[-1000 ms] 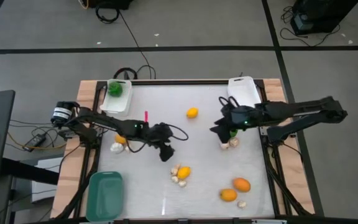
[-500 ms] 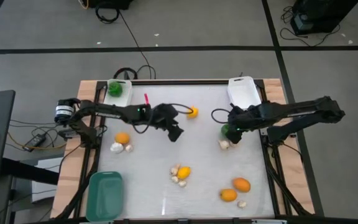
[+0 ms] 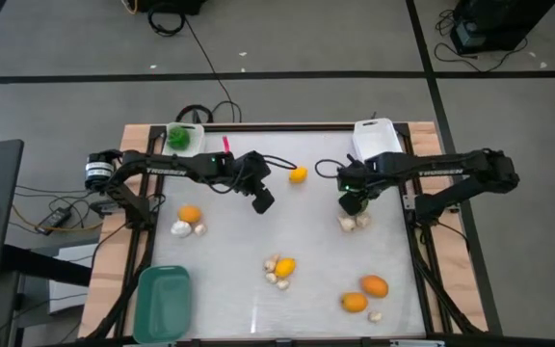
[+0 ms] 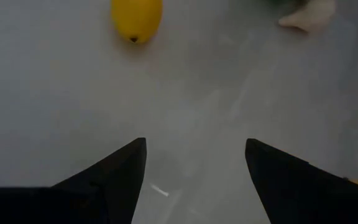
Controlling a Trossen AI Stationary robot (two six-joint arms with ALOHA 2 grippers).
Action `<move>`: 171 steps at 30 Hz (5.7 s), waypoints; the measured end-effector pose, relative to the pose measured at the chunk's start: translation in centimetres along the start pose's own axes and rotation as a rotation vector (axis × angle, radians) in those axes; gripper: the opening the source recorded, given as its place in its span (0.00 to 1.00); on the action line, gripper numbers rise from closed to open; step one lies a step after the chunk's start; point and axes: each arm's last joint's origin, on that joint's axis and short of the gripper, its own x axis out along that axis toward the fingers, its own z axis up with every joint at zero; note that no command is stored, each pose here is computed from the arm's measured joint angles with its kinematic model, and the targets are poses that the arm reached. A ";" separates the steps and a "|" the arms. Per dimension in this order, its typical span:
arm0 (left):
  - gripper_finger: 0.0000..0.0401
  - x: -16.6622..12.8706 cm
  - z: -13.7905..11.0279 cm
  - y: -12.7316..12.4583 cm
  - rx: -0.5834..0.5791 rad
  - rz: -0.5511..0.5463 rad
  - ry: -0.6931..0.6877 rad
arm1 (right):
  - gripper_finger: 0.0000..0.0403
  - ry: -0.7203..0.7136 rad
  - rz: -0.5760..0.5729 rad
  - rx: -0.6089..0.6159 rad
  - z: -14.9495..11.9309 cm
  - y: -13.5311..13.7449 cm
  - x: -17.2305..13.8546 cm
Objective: Sort produce into baskets
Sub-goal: Put the green bell pepper into the left white bin
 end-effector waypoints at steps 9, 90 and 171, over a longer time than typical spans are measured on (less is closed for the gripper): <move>0.70 0.0 0.0 0.3 0.027 0.013 0.006 | 0.99 0.075 0.098 0.086 0.4 -0.7 3.4; 0.83 -1.2 3.0 -5.8 0.405 -0.527 -0.360 | 0.89 -0.525 0.727 -0.448 2.8 8.0 -2.8; 0.86 -15.7 -1.1 13.6 -0.436 0.585 -0.015 | 0.94 -0.269 0.568 -0.295 1.1 6.3 0.8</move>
